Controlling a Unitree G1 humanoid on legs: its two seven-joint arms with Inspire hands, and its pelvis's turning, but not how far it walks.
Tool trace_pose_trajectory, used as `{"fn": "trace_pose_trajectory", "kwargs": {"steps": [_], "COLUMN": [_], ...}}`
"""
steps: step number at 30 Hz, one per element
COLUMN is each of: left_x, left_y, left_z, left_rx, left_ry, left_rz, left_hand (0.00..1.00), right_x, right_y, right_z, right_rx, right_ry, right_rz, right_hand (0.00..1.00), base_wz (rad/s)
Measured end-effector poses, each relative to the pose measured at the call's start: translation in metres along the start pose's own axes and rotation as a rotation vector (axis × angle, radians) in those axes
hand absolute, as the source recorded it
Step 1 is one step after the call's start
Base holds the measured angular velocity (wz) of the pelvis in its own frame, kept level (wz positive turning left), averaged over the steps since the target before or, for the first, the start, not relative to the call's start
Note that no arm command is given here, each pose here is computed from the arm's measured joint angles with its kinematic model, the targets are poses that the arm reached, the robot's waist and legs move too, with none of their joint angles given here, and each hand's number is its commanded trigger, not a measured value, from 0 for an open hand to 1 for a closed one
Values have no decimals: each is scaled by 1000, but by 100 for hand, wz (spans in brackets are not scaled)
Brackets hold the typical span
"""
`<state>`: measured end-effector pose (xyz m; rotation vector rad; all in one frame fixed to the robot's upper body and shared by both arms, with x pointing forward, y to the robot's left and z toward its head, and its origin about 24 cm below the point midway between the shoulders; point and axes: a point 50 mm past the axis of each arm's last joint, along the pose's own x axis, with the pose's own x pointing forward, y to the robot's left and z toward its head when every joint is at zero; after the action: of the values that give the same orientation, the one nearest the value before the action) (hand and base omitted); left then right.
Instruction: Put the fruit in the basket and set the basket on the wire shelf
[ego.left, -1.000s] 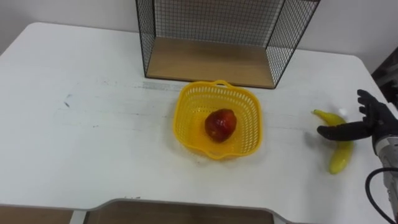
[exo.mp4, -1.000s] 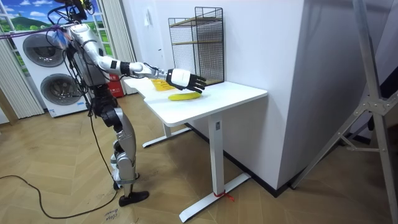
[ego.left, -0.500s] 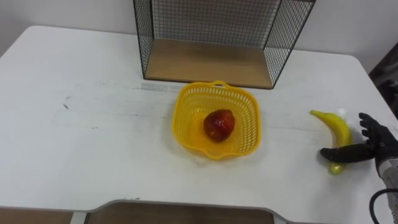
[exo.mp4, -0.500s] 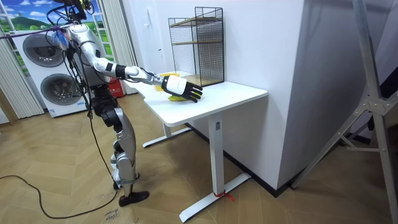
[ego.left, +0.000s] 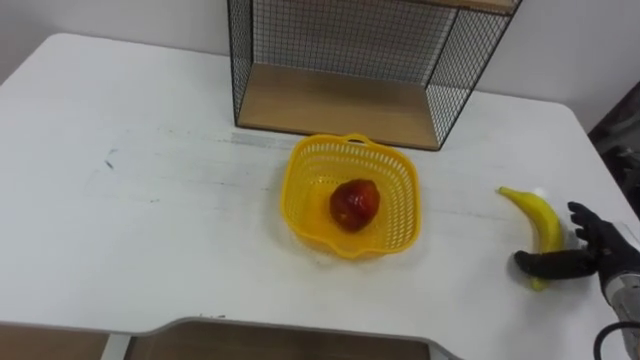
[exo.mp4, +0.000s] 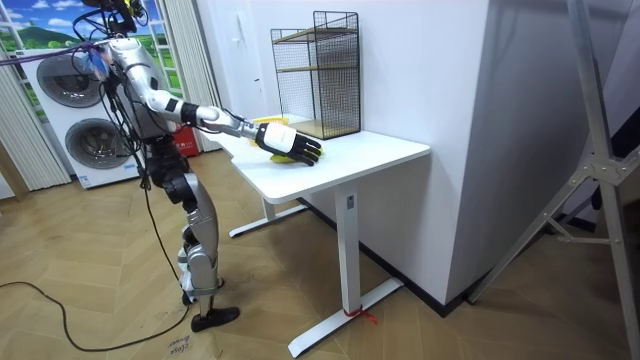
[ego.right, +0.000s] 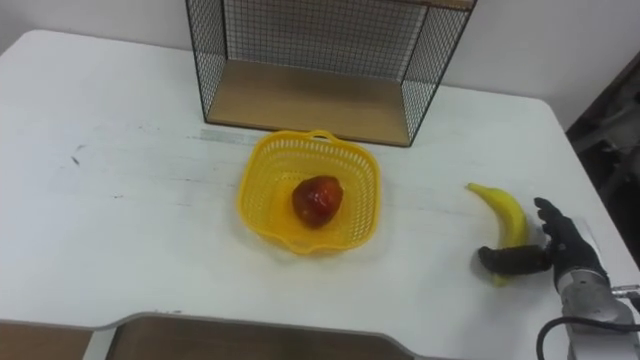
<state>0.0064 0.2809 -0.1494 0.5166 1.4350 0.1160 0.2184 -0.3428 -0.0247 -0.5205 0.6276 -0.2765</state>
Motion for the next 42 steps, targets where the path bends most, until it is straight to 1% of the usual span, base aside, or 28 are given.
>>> {"fn": "trace_pose_trajectory", "kwargs": {"steps": [10, 11, 12, 13, 14, 15, 25, 42], "left_x": [0, 0, 0, 0, 0, 0, 0, 1], "left_y": [0, 0, 0, 0, 0, 0, -1, -1], "left_z": [1, 1, 1, 1, 0, 1, 0, 3], "left_rx": [7, 7, 7, 7, 7, 7, 9, 9], "left_ry": [-6, -6, -6, -6, -5, -5, -3, -9], "left_rz": [2, 2, 2, 0, -1, -4, -19, -20], "left_hand": [0, 0, 0, 0, 0, 0, 0, 0], "right_x": [0, 0, 0, 0, 0, 0, 2, 2], "right_y": [0, 0, 0, 0, 0, 0, -12, -11], "right_z": [-1, 0, 0, -1, -1, -1, 3, 5], "right_rx": [-28, -30, -37, -40, -43, -49, -170, -163], "right_ry": [-10, -10, -9, -8, -7, -5, -1, 0], "right_rz": [2, 2, 3, 4, 4, 6, -88, -73], "right_hand": [0, 2, 18, 60, 97, 100, 100, 100], "base_wz": [0, 0, 0, 0, 0, 0, 0, 0]}}
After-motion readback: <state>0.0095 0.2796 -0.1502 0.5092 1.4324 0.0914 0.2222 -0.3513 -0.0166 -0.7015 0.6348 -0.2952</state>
